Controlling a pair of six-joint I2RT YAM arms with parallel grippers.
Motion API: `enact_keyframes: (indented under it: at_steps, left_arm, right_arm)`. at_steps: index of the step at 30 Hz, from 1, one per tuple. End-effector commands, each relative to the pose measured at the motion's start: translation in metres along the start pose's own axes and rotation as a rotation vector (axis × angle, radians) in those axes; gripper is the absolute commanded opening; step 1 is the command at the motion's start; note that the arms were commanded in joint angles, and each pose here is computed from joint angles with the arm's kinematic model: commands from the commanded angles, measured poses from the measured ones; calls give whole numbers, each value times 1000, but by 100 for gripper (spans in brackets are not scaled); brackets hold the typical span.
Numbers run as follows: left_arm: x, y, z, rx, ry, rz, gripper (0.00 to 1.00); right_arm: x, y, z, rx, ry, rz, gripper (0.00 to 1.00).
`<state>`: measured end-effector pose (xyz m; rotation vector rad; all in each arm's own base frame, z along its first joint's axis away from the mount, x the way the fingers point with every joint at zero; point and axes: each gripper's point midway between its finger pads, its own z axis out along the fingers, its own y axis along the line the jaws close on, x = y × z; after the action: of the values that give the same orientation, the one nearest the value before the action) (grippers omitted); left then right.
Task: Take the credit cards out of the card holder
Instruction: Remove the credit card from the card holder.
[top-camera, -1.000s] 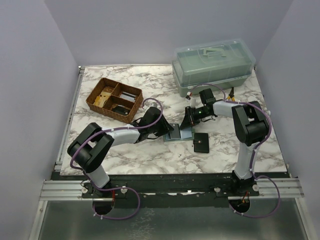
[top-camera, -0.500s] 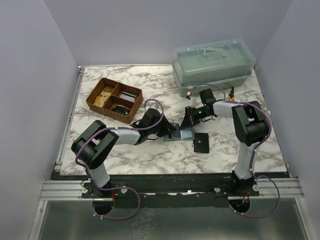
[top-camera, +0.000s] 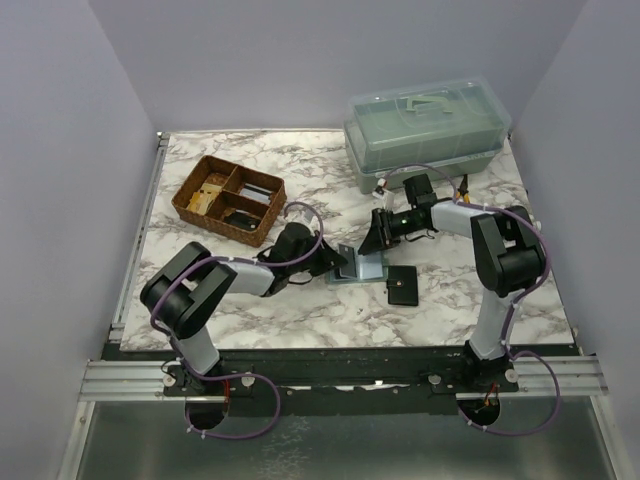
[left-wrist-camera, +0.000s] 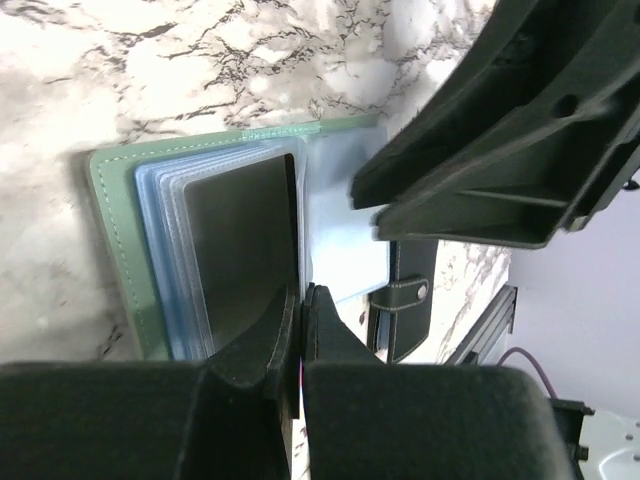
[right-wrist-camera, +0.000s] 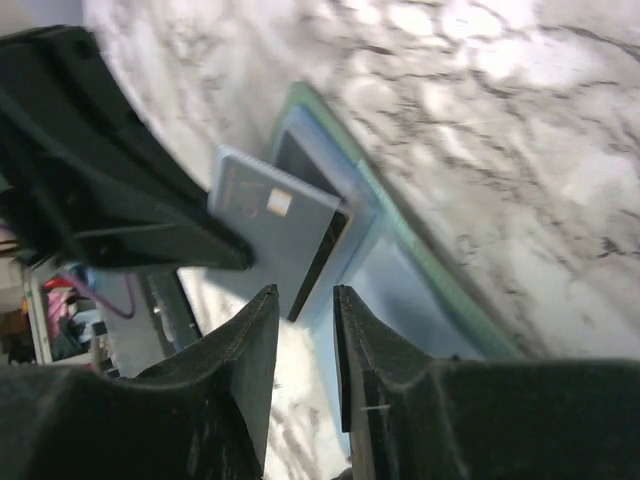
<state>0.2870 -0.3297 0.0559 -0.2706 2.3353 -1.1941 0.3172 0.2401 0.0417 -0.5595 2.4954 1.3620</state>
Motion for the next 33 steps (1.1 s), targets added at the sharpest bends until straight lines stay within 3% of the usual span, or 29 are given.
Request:
enact_keyframes:
  at_steps: [1, 10, 14, 19, 33]
  left_arm:
    - [-13, -36, -28, 218, -103, 73, 0]
    - [-32, -90, -73, 457, -243, 135, 0]
    - [-38, -102, -83, 500, -284, 166, 0]
    - [-38, -107, -88, 530, -291, 168, 0]
    - [-20, -137, -91, 744, -189, 85, 0]
  right_arm:
    - [-15, 54, -27, -213, -73, -75, 38]
    - [-9, 117, -53, -501, -78, -112, 51]
    - [-6, 120, -50, -489, -81, -102, 55]
    - [-12, 105, -43, -396, -100, -80, 55]
    - [-7, 139, -63, -535, -90, -126, 54]
